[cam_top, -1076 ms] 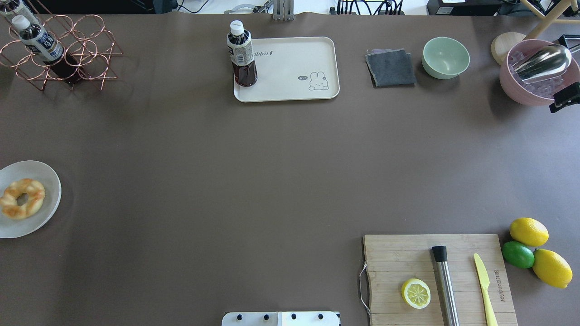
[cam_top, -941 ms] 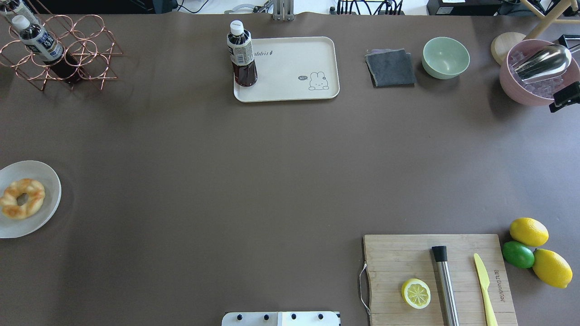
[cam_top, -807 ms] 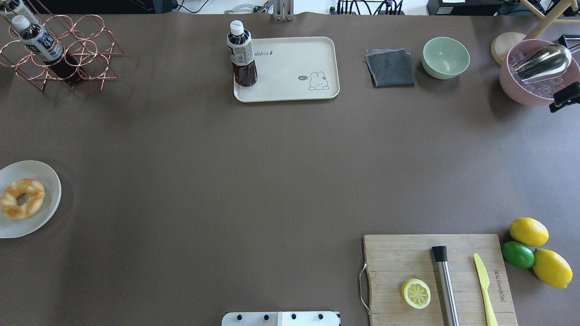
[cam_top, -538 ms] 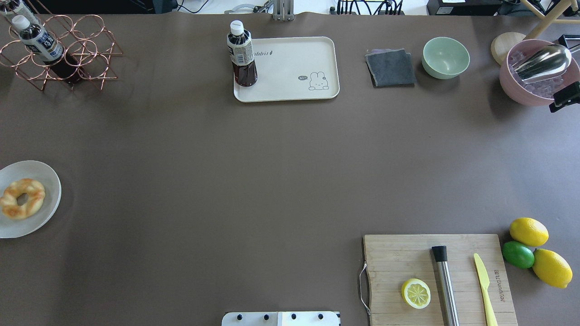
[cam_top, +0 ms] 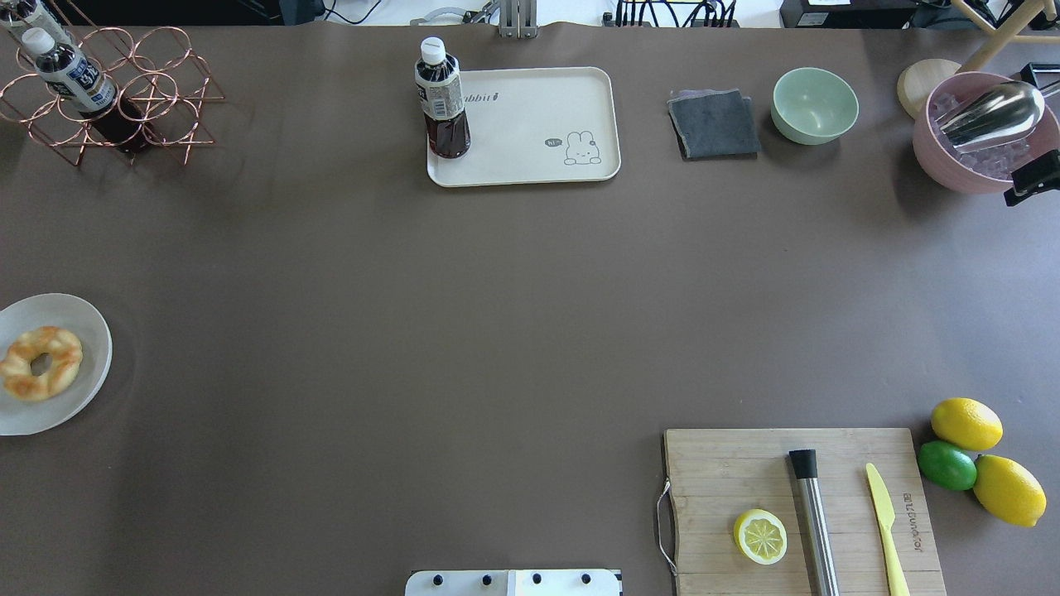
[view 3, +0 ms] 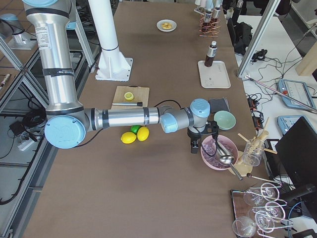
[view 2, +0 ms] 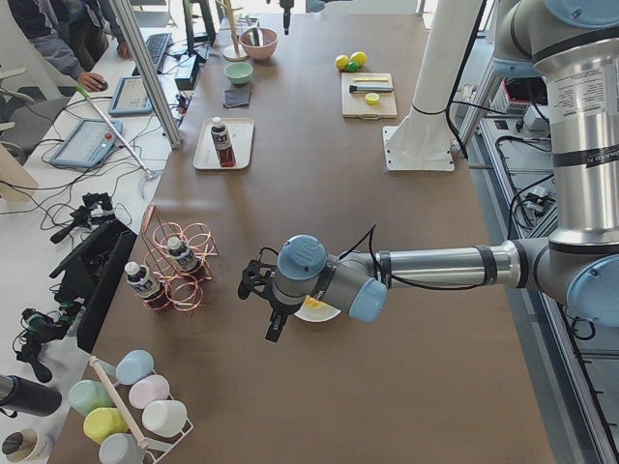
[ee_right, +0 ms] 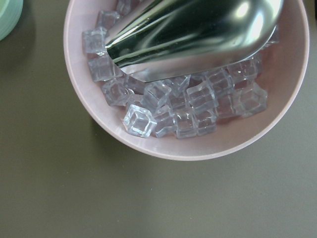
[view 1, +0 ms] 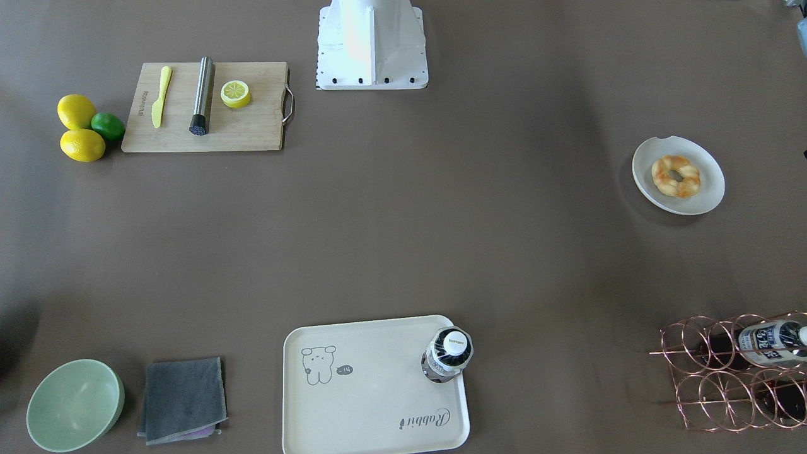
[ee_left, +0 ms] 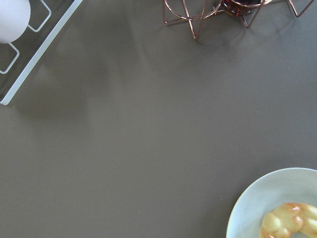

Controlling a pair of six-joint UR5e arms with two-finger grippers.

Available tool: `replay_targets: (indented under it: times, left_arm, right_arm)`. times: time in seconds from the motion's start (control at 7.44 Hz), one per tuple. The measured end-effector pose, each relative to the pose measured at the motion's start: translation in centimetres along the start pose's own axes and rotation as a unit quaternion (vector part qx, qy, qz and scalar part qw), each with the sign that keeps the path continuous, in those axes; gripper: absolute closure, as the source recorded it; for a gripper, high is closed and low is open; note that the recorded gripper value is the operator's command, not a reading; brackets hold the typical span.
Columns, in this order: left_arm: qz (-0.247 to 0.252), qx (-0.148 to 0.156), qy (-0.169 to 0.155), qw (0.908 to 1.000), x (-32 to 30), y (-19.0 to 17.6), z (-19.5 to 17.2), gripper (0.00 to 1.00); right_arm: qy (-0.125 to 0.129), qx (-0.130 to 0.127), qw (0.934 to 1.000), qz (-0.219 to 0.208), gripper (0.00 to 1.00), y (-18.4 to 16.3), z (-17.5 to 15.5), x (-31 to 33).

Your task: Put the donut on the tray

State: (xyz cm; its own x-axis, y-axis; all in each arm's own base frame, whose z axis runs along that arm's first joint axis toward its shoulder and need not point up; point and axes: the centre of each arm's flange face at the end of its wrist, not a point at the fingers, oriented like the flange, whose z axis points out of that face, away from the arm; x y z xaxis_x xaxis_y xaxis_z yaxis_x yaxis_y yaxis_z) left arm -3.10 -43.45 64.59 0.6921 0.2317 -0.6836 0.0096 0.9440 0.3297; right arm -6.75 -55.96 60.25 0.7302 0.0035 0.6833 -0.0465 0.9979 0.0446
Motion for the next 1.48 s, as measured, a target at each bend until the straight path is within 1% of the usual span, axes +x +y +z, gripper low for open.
replay_targets:
  times: [0.27, 0.67, 0.94, 1.08, 1.21, 1.34, 1.48]
  left_arm:
    - [-0.004, -0.003, 0.007, 1.0000, 0.0, 0.5, 0.1, 0.02]
    - [-0.020, -0.009, 0.006, 0.9997, 0.1, 1.0, 0.4, 0.03]
    - [-0.041, -0.023, 0.012, 0.9988, 1.2, 1.0, 1.7, 0.03]
    - [-0.060, -0.036, 0.016, 0.9974, 2.3, 0.9, 2.9, 0.04]
    - [-0.071, -0.046, 0.020, 0.9962, 3.0, 1.0, 4.3, 0.09]
    - [-0.076, -0.049, 0.023, 0.9956, 2.8, 1.5, 5.7, 0.13]
    - [-0.083, -0.046, 0.027, 0.9951, 2.7, 2.0, 7.1, 0.18]
  right_arm:
    - [0.001, -0.002, 1.0000, 0.001, 0.00, 0.0, 0.2, 0.2]
    - [0.002, -0.004, 1.0000, 0.004, 0.00, 0.5, 0.4, 0.5]
    - [-0.003, 0.000, 1.0000, 0.001, 0.00, 0.5, -0.1, -0.1]
    - [-0.012, -0.002, 0.9999, -0.003, 0.00, 0.6, -0.3, -0.7]
    - [-0.027, -0.007, 0.9996, -0.005, 0.00, 0.7, -0.4, -1.2]
    - [-0.040, -0.011, 0.9991, -0.007, 0.00, 0.8, -0.5, -1.6]
    - [-0.048, -0.014, 0.9987, -0.011, 0.00, 0.9, -0.5, -2.2]
